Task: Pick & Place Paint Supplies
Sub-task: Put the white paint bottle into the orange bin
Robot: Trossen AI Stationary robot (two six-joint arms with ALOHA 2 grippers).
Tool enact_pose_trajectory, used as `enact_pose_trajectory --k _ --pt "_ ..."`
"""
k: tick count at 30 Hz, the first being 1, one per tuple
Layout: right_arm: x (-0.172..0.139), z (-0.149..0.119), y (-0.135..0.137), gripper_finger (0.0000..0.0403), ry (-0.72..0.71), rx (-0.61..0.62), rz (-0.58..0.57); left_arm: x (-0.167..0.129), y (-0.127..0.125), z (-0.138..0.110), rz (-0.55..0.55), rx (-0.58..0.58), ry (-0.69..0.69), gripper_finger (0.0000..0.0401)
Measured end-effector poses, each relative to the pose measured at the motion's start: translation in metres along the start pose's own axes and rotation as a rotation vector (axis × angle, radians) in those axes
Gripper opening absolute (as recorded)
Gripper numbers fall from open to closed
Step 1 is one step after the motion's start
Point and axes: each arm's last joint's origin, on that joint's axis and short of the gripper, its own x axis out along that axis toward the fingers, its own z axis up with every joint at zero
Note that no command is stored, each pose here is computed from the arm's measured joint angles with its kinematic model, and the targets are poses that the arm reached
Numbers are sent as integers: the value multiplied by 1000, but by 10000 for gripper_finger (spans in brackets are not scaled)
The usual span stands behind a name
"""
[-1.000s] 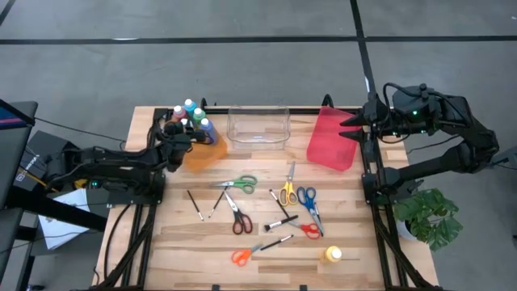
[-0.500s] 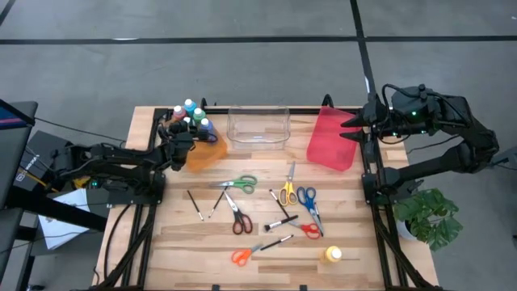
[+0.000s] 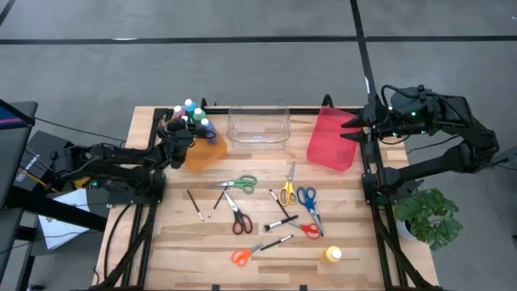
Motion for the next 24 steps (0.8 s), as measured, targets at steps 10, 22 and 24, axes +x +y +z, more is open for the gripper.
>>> enact_pose_trajectory --k 10,22,24 --pt "0 0 0 133 -1 -1 1 2 5 -8 -16 -12 21 187" --pt "0 0 0 134 -1 -1 2 -3 2 -7 -59 1 7 251" --pt "0 0 0 134 -1 -2 2 -4 1 -5 -68 13 0 274"
